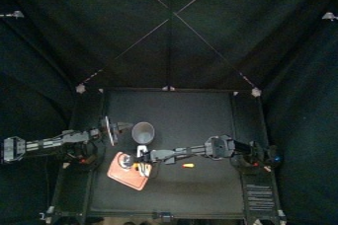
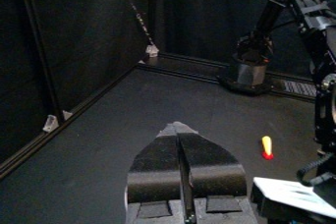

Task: Pick the fries then place it on the pink plate
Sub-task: Drop fries on the pink plate and return to neutral

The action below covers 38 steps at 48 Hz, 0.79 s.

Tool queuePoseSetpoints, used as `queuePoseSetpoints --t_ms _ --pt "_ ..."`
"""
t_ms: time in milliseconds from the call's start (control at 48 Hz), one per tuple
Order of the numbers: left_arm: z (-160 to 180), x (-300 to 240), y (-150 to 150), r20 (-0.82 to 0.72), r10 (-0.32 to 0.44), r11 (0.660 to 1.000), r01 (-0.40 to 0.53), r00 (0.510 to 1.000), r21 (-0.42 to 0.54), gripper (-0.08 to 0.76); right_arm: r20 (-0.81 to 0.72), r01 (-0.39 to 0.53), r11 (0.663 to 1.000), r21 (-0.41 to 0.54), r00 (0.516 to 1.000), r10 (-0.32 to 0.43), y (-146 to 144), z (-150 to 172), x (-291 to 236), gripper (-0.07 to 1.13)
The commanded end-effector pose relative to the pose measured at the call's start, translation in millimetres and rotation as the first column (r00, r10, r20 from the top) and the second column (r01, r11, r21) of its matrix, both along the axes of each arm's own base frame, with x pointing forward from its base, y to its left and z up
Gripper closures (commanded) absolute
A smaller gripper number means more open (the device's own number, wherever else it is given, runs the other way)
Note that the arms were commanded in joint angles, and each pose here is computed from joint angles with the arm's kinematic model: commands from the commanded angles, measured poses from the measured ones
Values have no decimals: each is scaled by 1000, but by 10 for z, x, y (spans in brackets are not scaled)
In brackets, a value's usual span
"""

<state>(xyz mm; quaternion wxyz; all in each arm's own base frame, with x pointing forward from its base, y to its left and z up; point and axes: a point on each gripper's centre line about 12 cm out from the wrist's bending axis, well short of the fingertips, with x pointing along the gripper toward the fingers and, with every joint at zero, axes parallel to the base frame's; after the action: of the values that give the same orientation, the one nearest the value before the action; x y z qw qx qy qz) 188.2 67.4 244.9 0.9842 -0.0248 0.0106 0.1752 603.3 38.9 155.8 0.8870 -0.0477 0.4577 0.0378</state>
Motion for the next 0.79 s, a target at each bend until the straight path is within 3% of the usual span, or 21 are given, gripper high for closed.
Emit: queuePoseSetpoints --t_ms 21,104,167,458,604,792 --pt "73 11 9 21 2 1000 -2 1000 10 658 69 2 999 39 998 -4 39 404 124 180" --pt "79 13 10 22 2 1000 -2 1000 11 642 70 -8 999 48 998 5 125 431 181 37" --pt "69 12 6 18 0 1000 -1 1000 9 622 74 -16 999 38 997 13 166 463 207 -4" --pt "52 9 -5 9 -5 1000 5 1000 6 609 117 -33 999 -21 993 35 234 608 218 3" --pt "60 -5 -11 12 -5 1000 5 1000 7 609 150 -29 1000 4 988 29 222 622 172 3" --pt "52 -44 -26 2 -7 1000 7 1000 4 609 311 -19 999 47 950 3 121 821 23 3"
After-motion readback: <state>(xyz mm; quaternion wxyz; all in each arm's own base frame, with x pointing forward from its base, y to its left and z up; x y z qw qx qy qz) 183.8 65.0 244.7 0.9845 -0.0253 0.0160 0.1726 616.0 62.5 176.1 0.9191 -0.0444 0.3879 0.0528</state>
